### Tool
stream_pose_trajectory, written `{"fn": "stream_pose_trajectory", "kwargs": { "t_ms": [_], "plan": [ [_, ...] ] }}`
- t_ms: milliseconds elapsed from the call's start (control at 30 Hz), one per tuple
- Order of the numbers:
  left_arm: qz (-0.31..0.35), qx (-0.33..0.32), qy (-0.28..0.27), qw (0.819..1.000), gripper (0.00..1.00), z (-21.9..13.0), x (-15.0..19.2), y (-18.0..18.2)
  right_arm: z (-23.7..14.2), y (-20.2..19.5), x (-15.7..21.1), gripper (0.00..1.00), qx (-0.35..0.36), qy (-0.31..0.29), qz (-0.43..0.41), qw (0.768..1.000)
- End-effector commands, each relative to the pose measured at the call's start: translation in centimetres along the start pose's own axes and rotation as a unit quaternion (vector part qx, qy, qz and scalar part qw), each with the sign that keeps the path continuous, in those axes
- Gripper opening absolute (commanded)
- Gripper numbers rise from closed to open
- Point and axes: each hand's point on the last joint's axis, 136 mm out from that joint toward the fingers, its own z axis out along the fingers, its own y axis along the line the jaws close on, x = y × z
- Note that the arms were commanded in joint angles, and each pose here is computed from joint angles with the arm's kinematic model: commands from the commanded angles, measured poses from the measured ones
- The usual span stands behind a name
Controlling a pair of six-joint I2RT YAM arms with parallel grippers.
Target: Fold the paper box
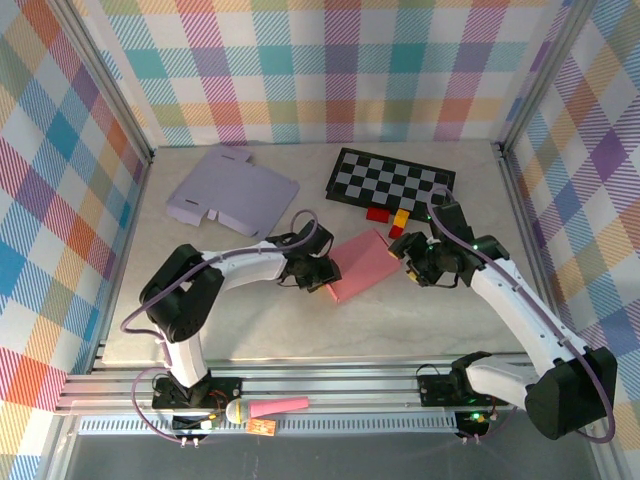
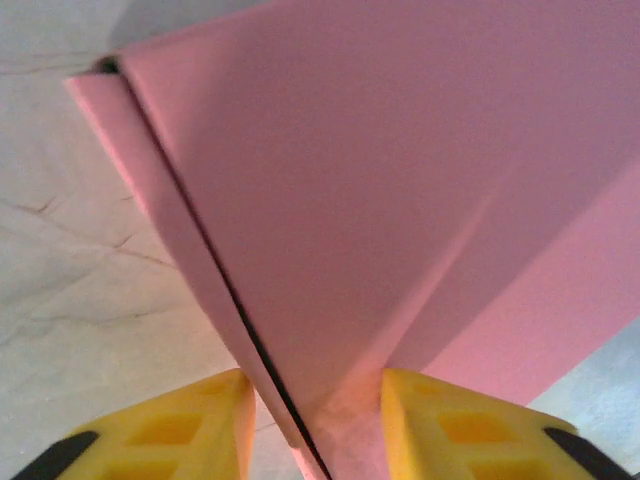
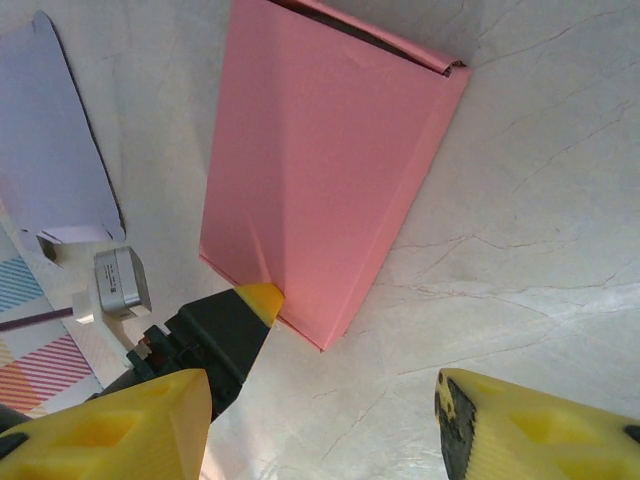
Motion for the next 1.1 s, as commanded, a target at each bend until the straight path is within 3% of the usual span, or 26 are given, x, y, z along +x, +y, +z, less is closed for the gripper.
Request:
{"fn": "stream_pose_trajectory", "kwargs": {
  "t_ms": [0, 133, 300, 1067],
  "plan": [
    [0.039, -0.049, 0.030, 0.998, 0.30, 0.6, 0.8, 2.3, -1.0, 0.6, -0.1, 0.61, -0.008, 0.003, -0.016, 1.000],
    [0.100, -0.081, 0.049, 0.990, 0.20, 0.5, 1.5, 3.3, -1.4, 0.8, -0.5, 0.60, -0.006, -0.001, -0.024, 1.000],
    [0.140, -0.082, 0.069, 0.984, 0.19, 0.4, 2.6, 3.0, -1.8, 1.1, -0.7, 0.60, -0.009, -0.004, -0.036, 0.999],
    [0.087, 0.070, 0.092, 0.989, 0.21, 8.1, 4.7, -11.9, -7.1, 2.9, -1.0, 0.59, -0.033, -0.052, -0.115, 0.992]
  ]
}}
